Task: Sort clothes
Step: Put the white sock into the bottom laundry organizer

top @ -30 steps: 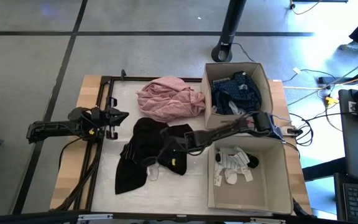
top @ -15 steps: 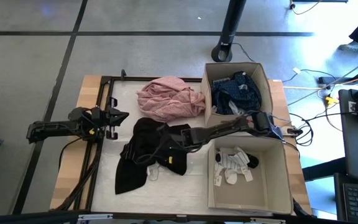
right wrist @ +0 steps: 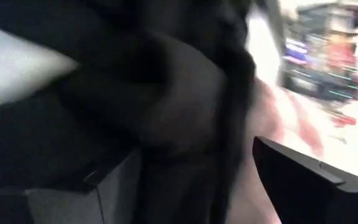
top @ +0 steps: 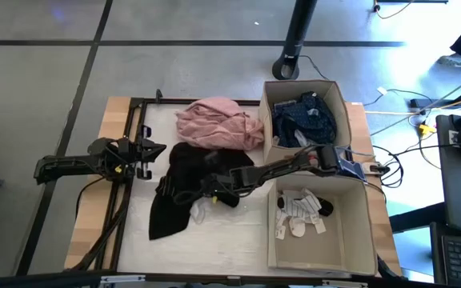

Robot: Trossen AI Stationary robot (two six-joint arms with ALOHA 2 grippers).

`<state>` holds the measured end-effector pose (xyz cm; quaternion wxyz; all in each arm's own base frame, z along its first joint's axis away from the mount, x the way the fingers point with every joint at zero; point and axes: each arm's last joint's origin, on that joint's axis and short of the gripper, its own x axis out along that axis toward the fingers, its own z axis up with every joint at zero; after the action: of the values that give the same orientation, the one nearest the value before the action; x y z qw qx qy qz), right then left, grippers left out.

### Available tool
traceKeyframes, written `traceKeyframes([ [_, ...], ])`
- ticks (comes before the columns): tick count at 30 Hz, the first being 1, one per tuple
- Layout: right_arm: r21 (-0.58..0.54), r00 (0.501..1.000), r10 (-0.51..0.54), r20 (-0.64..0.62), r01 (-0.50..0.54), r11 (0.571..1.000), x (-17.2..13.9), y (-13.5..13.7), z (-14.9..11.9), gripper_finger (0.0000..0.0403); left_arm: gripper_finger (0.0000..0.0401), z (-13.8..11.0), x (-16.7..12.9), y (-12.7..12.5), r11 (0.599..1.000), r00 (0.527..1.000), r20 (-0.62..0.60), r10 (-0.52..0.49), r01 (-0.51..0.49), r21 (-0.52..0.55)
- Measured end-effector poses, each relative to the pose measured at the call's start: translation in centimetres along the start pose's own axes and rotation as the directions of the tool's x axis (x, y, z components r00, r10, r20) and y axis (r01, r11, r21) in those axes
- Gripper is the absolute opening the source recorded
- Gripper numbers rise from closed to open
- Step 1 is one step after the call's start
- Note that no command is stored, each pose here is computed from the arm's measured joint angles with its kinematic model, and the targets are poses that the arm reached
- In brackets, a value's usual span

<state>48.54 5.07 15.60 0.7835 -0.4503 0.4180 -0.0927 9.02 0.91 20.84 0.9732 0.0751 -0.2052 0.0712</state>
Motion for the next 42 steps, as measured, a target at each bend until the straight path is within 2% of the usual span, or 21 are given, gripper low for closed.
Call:
traceKeyframes([
  [2, -0.071, 0.987, -0.130, -0.090, 0.124, 0.990, 0.0, -1.1, -0.1, 0.0298, 0.0005, 0.0, 0.0, 0.0, 1.000, 1.000, -0.001, 0.000, 0.000, 0.003],
  [5, -0.162, 0.935, -0.305, -0.181, 0.278, 0.947, -0.9, -3.7, 0.8, 0.0298, 0.0005, 0.0, 0.0, 0.0, 1.000, 1.000, -0.001, 0.000, 0.000, 0.018],
  [7, -0.192, 0.909, -0.361, -0.208, 0.324, 0.926, -1.8, -5.4, 1.6, 0.0298, 0.0005, 0.0, 0.0, 0.0, 1.000, 1.000, -0.001, 0.000, 0.000, 0.018],
  [9, -0.210, 0.915, -0.354, -0.194, 0.314, 0.926, -2.7, -6.0, 2.3, 0.0298, 0.0005, 0.0, 0.0, 0.0, 1.000, 1.000, -0.001, 0.000, 0.000, 0.018],
  [12, -0.208, 0.946, -0.281, -0.162, 0.246, 0.947, -4.4, -5.6, 3.4, 0.0298, 0.0005, 0.0, 0.0, 0.0, 1.000, 1.000, -0.001, 0.000, 0.000, 0.018],
  [15, -0.168, 0.980, -0.158, -0.118, 0.137, 0.976, -6.4, -4.6, 4.3, 0.0298, 0.0005, 0.0, 0.0, 0.0, 1.000, 1.000, -0.005, -0.001, 0.001, 0.018],
  [18, -0.146, 0.997, 0.065, -0.051, -0.072, 0.987, -7.7, -2.8, 4.6, 0.0298, 0.0005, -0.1, 0.0, 0.0, 1.000, 1.000, -0.009, -0.001, 0.001, 0.018],
  [21, -0.114, 0.959, 0.282, 0.030, -0.277, 0.954, -8.5, -1.4, 4.9, 0.0298, 0.0005, -0.1, 0.0, 0.0, 1.000, 1.000, -0.008, -0.001, 0.001, 0.018],
  [25, -0.090, 0.882, 0.464, 0.080, -0.457, 0.885, -8.1, 0.3, 4.4, 0.0298, 0.0005, -0.1, 0.0, 0.0, 1.000, 1.000, -0.008, -0.001, 0.001, 0.018],
  [32, -0.061, 0.805, 0.573, 0.154, -0.571, 0.819, -5.7, 1.6, 3.3, 0.0298, 0.0005, -0.1, 0.0, 0.0, 1.000, 1.000, -0.009, -0.001, 0.001, 0.018],
  [39, 0.075, 0.824, 0.495, 0.274, -0.532, 0.843, -3.0, 1.0, 2.8, 0.0298, 0.0005, -0.1, 0.0, 0.0, 1.000, 1.000, -0.009, -0.001, 0.001, 0.030],
  [42, 0.151, 0.830, 0.481, 0.283, -0.534, 0.832, -1.9, 1.3, 2.4, 0.0298, 0.0005, -0.1, 0.0, 0.0, 1.000, 1.000, -0.010, -0.001, 0.001, 0.026],
])
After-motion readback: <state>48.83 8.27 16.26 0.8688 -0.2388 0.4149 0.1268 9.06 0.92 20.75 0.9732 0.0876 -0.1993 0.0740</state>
